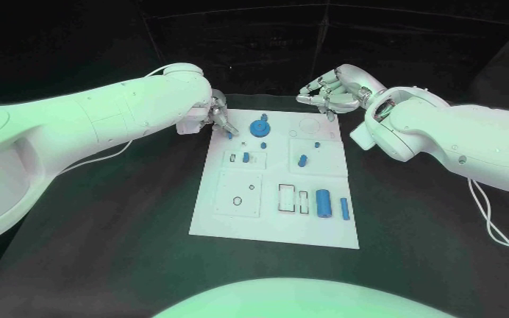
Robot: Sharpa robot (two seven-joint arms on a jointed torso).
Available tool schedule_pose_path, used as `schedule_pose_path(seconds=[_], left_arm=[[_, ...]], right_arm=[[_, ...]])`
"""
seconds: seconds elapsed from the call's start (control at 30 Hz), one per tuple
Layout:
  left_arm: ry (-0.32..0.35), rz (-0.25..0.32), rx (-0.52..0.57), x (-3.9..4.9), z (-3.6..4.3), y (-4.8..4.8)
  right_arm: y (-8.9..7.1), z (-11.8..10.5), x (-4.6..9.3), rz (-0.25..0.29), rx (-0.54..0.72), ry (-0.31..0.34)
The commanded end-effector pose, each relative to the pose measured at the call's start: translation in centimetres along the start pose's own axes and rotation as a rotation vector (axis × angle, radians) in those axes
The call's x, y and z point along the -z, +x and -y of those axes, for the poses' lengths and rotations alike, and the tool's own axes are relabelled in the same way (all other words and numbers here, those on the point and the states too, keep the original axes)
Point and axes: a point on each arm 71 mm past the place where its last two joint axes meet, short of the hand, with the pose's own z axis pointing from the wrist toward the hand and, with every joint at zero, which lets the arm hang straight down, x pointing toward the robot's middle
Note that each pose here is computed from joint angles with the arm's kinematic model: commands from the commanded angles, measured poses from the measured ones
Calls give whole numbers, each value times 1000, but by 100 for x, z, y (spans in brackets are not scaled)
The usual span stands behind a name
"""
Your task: Assemble the parts on the task board
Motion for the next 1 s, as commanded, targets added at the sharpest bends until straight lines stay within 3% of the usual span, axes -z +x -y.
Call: schedule_pose_path(seconds=[0.03, 0.67, 1.0], left_arm=[[17, -4, 3, 3, 19, -4], [55, 16, 70, 5, 20, -24], [93, 8, 185, 72, -80, -11]], right_arm=[[-2, -17, -4, -5, 2, -6], [-1, -14, -3, -8, 2, -4], [0, -7, -7, -15, 12, -1]])
